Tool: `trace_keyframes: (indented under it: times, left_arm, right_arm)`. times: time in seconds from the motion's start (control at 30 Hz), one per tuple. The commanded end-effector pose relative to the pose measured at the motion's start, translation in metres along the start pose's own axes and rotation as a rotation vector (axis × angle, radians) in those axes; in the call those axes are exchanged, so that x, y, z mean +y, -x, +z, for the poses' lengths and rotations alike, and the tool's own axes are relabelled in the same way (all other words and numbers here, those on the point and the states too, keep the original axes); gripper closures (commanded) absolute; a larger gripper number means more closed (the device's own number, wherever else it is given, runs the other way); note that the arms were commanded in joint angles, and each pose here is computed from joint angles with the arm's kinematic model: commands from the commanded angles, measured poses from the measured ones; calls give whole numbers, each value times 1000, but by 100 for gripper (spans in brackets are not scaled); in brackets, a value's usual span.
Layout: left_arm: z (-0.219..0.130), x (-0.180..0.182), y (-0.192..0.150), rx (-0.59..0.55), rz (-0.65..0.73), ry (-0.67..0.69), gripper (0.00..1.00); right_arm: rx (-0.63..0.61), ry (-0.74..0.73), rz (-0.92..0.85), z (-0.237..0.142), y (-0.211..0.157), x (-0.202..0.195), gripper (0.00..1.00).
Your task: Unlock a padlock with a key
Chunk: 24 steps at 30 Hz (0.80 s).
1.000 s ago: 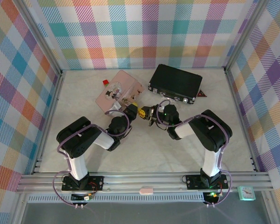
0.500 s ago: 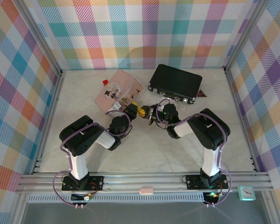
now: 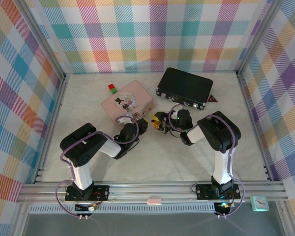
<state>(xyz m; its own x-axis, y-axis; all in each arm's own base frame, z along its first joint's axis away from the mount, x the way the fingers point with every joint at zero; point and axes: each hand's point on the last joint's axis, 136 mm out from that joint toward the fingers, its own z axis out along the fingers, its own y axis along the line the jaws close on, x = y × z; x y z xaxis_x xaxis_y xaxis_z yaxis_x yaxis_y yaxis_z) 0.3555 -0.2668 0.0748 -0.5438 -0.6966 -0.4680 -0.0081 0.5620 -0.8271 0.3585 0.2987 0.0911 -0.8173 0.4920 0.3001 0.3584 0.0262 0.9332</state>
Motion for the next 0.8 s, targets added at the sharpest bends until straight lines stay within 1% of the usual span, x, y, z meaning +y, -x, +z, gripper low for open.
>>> trace_keyframes:
  times: [0.0,0.07,0.1,0.17,0.23,0.37,0.4,0.43,0.53,0.6,0.77]
  left_arm:
    - [-7,-13,-8,70,-9,-23,100]
    - [-11,-8,-13,108,20,13,100]
    - [-13,-5,-15,124,40,33,100]
    - [-17,1,-19,149,85,69,100]
    - [-20,7,-23,180,121,106,100]
    - [-22,15,-28,212,159,135,100]
    - [-23,17,-29,214,159,133,94]
    - [-23,17,-29,212,156,134,83]
    - [-26,19,-25,195,151,146,57]
    - [-31,18,-18,170,146,157,45]
    - [-55,23,12,90,153,244,24]
  right_arm:
    - [16,-89,-219,-17,-7,0,61]
    - [-4,-187,-318,-30,-6,-4,58]
    - [-18,-264,-373,-39,-6,-9,56]
    - [-49,-372,-512,-55,-4,-5,53]
    - [-82,-435,-638,-70,-3,6,52]
    - [-95,-529,-789,-88,-3,21,50]
    - [-93,-548,-818,-92,-4,24,49]
    - [-89,-564,-842,-94,-4,27,49]
    - [-73,-574,-890,-96,-7,35,48]
    - [-48,-563,-918,-94,-10,38,48]
    - [45,-573,-1006,-81,-25,38,47]
